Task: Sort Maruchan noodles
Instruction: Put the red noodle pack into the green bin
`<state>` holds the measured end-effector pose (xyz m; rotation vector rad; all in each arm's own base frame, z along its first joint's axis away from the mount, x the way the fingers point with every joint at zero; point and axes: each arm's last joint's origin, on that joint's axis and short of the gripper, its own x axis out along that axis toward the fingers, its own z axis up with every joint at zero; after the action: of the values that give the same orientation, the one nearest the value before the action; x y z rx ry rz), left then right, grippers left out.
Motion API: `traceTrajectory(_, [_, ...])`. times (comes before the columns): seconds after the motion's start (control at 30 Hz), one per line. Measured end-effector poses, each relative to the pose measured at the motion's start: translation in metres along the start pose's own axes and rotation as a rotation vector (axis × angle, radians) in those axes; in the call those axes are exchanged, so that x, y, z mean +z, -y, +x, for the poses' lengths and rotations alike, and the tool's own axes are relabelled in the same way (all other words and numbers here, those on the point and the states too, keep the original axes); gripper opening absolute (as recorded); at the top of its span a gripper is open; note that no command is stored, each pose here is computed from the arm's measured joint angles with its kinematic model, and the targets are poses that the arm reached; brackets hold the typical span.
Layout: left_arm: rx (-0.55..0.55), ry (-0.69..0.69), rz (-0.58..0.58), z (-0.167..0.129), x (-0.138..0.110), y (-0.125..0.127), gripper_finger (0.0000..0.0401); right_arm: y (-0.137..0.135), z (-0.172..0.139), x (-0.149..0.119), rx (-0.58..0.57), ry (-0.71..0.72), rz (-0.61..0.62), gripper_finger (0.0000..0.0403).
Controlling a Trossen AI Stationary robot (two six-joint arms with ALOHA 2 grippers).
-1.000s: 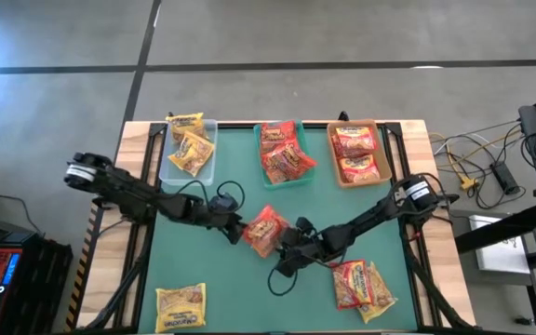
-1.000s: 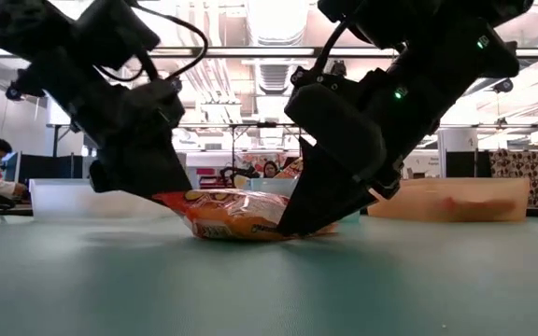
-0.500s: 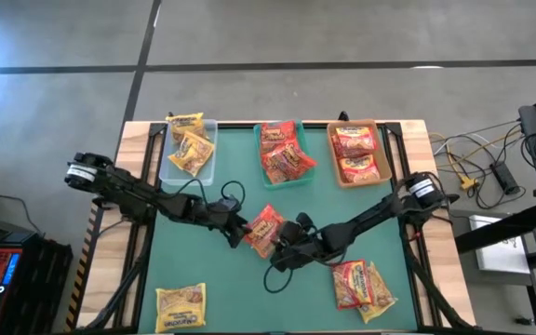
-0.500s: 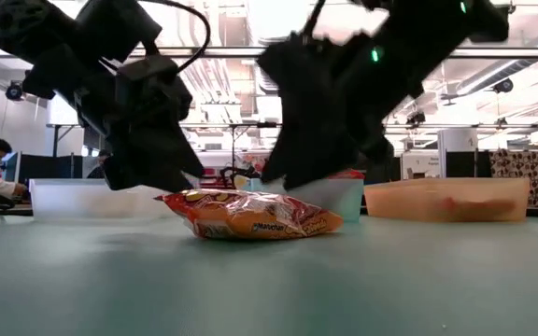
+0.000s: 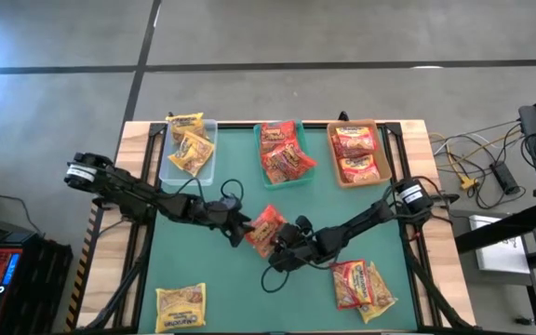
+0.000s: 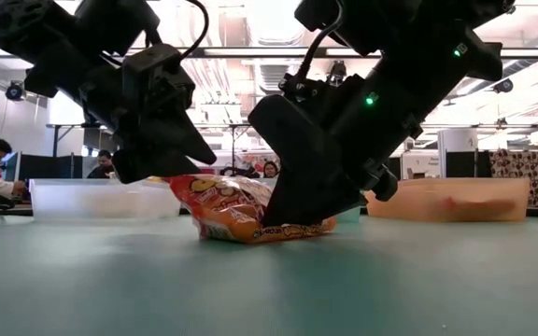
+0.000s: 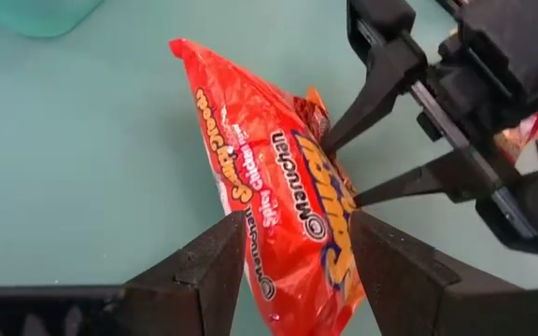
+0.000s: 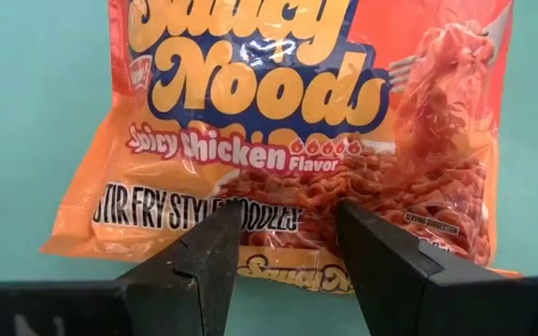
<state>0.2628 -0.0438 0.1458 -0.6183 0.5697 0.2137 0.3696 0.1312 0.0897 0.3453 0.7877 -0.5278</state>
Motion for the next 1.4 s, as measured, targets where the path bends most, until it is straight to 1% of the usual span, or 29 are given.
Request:
traceTrajectory(0.13, [-0.005, 0.012, -0.041, 0.0, 0.002, 0.0, 0.0178, 0.0, 0.001, 0.0, -0.01, 0.009, -0.007, 0.0173])
traceTrajectory(0.33, [0.037, 0.044, -0.109, 0.0, 0.003, -0.002, 0.0178, 0.001, 0.001, -0.001, -0.014, 0.013, -0.04, 0.0173])
traceTrajectory(0.57, [0.043, 0.045, -0.155, 0.001, 0.002, -0.003, 0.0178, 0.001, 0.001, -0.001, -0.013, 0.009, -0.066, 0.0173])
traceTrajectory(0.67, [0.049, 0.039, -0.167, 0.006, -0.001, -0.005, 0.0178, 0.001, 0.001, -0.001, -0.012, 0.01, -0.075, 0.0173])
traceTrajectory(0.8, [0.047, 0.028, -0.2, 0.022, -0.01, -0.009, 0.0178, 0.0, 0.001, -0.001, -0.018, 0.03, -0.083, 0.0173])
traceTrajectory(1.0, [-0.071, 0.013, -0.203, 0.039, -0.017, -0.009, 0.0178, 0.0, 0.001, 0.0, -0.016, 0.033, -0.098, 0.0173])
traceTrajectory(1.23, [-0.132, 0.0, -0.227, 0.048, -0.023, -0.01, 0.0178, 0.001, 0.001, -0.001, -0.021, 0.03, -0.117, 0.0173])
traceTrajectory(1.4, [-0.142, -0.015, -0.219, 0.047, -0.022, -0.009, 0.0172, 0.001, 0.0, 0.0, -0.018, 0.032, -0.14, 0.0173])
